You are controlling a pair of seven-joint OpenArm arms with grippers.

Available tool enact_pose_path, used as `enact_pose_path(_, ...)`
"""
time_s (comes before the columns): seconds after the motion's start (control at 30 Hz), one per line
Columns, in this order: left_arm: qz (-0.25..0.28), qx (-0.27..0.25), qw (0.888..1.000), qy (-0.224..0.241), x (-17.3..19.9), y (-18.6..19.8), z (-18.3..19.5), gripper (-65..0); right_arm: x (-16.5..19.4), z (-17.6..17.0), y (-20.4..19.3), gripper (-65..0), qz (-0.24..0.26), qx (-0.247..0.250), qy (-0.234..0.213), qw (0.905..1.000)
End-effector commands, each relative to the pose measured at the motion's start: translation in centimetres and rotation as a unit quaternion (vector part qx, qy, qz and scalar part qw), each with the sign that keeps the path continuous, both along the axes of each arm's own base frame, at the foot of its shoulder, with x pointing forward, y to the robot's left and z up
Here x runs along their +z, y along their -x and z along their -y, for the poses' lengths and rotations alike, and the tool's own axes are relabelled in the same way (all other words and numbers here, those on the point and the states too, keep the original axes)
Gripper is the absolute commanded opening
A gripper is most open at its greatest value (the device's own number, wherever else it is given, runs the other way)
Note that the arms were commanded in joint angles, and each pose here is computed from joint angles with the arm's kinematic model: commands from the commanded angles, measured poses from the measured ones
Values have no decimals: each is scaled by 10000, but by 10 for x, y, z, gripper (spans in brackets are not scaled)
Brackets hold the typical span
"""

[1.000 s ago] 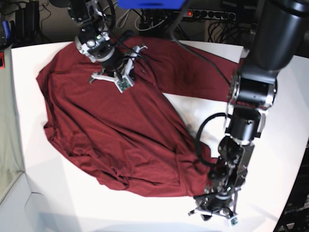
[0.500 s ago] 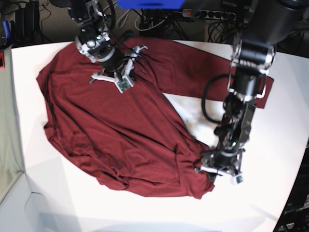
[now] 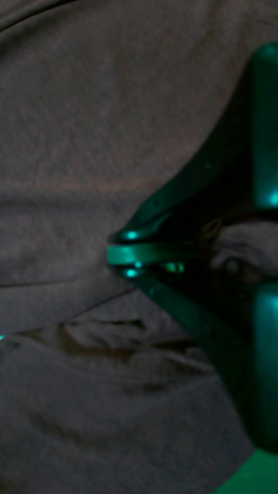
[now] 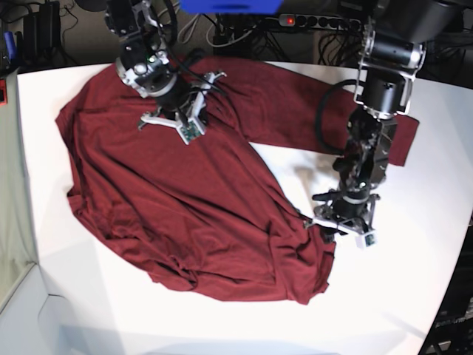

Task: Layout the t-shirt on the table in an organized manner, then fold the t-shirt properly
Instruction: 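Release the hem and raise the left gripper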

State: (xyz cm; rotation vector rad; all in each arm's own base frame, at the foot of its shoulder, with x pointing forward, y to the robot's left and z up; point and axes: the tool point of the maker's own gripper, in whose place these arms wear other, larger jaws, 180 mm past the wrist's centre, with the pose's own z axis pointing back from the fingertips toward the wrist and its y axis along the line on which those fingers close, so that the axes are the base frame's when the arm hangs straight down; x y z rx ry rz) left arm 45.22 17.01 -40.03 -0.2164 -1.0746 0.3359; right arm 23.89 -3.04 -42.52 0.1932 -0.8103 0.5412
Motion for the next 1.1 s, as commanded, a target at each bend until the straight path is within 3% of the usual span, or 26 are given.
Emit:
enact_pose_path(0.0, 282, 22, 9996, 11, 17, -13, 0, -412, 9, -3, -6, -650, 162, 12, -101, 9998)
enact_pose_path(0.2, -129, 34, 9998, 128, -15, -2, 13, -412, 8, -2, -6, -650, 162, 14, -93, 9998)
enact_pose_path(0.73, -55, -62, 9997, 242, -10, -4, 31, -412, 9, -2, -6, -650, 177, 7, -97, 9998)
enact_pose_path(0.93, -546, -5, 9981, 287, -45, 12, 37, -419, 10, -2, -7, -650, 192, 8, -99, 9998)
enact_pose_path(1.0, -528, -17, 9982, 294, -44, 12, 37, -475, 10, 0, -8, -650, 194, -4, -87, 9998)
enact_pose_path(1.07, -492, -19, 9984, 281, -42, 11, 36, -590, 10, 3, -8, -650, 202, 0, -50, 9998)
